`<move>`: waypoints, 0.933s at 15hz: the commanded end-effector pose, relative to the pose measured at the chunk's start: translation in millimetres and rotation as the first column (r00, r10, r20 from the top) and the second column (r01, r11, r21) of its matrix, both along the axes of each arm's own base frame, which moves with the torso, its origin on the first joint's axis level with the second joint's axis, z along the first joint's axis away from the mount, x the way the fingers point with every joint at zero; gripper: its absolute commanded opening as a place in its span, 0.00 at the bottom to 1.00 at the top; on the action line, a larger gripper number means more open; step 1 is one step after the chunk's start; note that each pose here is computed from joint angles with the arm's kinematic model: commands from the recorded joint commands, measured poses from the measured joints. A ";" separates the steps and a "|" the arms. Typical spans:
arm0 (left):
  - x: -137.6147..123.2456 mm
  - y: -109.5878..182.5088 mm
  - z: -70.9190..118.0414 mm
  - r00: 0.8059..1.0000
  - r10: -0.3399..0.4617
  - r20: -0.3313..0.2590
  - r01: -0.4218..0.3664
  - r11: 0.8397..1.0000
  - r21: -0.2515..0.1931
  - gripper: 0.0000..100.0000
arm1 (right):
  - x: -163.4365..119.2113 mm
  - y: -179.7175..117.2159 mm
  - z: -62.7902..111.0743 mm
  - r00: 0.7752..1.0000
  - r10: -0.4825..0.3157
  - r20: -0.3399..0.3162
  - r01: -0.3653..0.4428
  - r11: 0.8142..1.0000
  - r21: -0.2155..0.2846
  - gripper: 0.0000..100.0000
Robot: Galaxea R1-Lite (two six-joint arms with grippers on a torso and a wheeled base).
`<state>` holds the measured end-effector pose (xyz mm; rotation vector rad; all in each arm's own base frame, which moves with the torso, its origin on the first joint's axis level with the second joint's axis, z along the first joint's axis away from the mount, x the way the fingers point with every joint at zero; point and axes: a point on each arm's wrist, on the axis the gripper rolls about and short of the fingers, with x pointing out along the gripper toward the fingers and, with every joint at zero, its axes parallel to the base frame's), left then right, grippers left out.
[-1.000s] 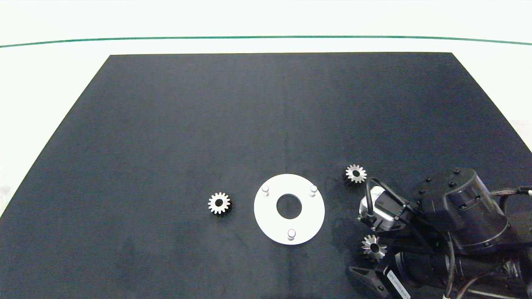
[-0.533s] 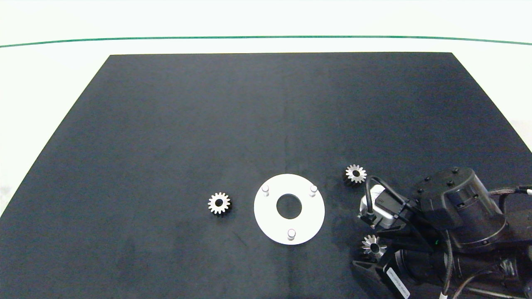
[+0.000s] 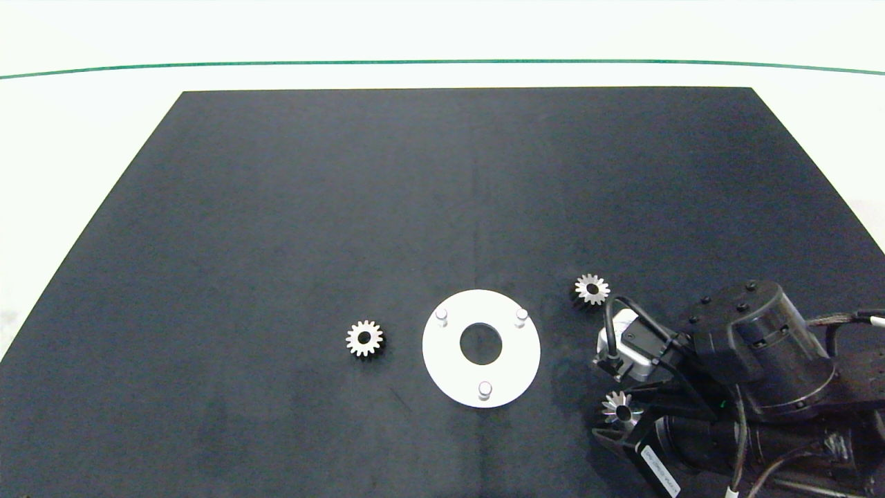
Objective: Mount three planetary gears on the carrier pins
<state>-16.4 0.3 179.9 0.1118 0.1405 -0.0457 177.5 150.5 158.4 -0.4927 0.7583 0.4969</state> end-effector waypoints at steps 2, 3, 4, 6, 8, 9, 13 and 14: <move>-1.2 0.0 5.3 1.000 0.000 0.015 0.000 1.000 -0.001 1.00 | 1.4 1.2 -1.8 1.000 -0.001 -0.006 0.001 1.000 -0.003 0.47; -1.4 0.0 6.1 1.000 0.000 0.018 0.000 1.000 -0.001 1.00 | 1.6 1.4 -2.1 1.000 -0.001 -0.007 0.001 1.000 -0.004 0.45; -0.8 0.0 7.0 1.000 0.000 0.017 0.000 1.000 -0.001 1.00 | 3.2 2.8 -2.7 1.000 -0.002 0.002 0.002 1.000 0.002 0.44; -0.5 0.0 7.0 1.000 0.000 0.015 0.000 1.000 -0.002 1.00 | 3.7 3.2 -3.0 1.000 -0.001 0.006 0.001 1.000 0.004 0.39; -0.4 0.0 6.6 1.000 0.000 0.014 0.000 1.000 -0.002 1.00 | 3.5 3.0 -2.6 1.000 -0.001 0.007 0.001 1.000 0.005 0.35; -0.4 0.0 6.6 1.000 0.000 0.014 0.000 1.000 -0.002 1.00 | 3.3 3.3 -2.6 1.000 0.000 0.007 0.000 1.000 0.005 0.33; -1.0 0.1 6.4 1.000 -0.003 0.015 0.003 1.000 -0.002 1.00 | 1.9 2.6 -5.5 1.000 0.004 -0.004 -0.004 1.000 -0.007 0.26; -0.7 0.1 6.2 1.000 -0.003 0.012 0.003 1.000 -0.002 1.00 | 2.0 2.6 -6.4 1.000 0.004 -0.005 -0.004 1.000 -0.008 0.23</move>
